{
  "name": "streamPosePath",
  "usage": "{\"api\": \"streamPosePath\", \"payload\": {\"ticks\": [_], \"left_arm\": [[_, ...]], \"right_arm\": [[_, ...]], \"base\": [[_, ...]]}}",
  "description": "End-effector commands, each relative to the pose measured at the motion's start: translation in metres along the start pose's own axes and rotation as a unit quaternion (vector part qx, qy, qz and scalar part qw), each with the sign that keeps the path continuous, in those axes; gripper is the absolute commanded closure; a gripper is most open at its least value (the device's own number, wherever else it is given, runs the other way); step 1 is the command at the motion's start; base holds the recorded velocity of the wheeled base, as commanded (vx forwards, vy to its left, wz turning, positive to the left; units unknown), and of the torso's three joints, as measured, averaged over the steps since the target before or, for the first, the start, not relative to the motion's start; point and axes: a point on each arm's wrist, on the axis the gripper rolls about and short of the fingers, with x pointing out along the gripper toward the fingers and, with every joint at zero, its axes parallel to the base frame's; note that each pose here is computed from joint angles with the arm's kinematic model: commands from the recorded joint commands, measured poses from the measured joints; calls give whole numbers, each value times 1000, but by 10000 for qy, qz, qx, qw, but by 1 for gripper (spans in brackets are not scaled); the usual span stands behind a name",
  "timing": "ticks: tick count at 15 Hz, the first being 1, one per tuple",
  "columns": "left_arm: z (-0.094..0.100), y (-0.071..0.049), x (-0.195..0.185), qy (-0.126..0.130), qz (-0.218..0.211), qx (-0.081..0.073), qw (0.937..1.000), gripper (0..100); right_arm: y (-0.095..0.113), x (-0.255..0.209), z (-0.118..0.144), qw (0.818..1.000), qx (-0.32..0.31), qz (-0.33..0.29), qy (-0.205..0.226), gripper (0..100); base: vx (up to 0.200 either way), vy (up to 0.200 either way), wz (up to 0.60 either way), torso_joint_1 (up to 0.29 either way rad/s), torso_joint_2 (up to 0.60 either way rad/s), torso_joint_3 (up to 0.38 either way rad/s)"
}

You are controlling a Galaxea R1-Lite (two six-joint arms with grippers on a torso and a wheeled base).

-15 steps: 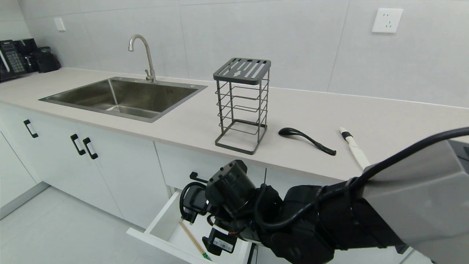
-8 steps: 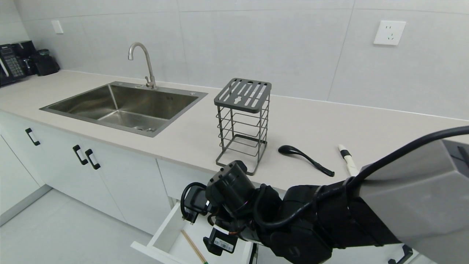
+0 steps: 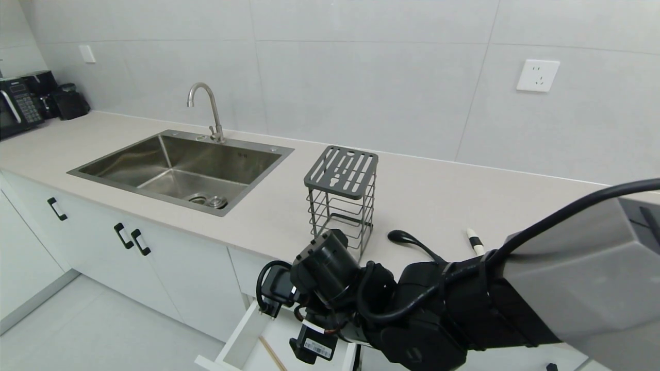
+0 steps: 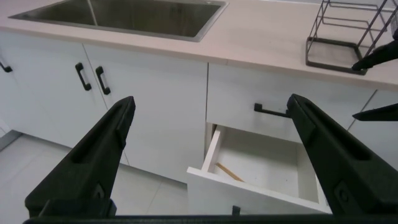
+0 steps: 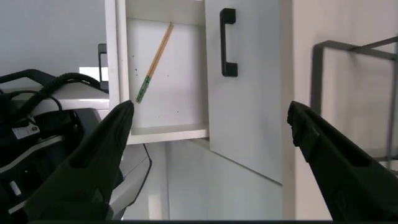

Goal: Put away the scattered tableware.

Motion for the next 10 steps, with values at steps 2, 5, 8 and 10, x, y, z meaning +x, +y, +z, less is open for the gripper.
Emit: {"api": "streamPosePath", "payload": {"ticks": [2,5,8,10], "left_arm": [[0,0,0,6,-2,0,10000,0],[0,0,0,6,-2,0,10000,0],[0,0,0,6,-2,0,10000,0],[0,0,0,6,-2,0,10000,0]], "right_arm": [[4,2,-9,9995,-23,306,73,0],[-11,-2,-13,9996,125,240,42,0],[-12,-12,-14,9996,120,257,-6,0],[-10,-20,-26,9993,128,313,147,0]], "base": [[0,0,0,239,-466,-222],[0,0,0,71,-124,-59],[0,0,0,0,0,0],[0,0,0,0,0,0]]}}
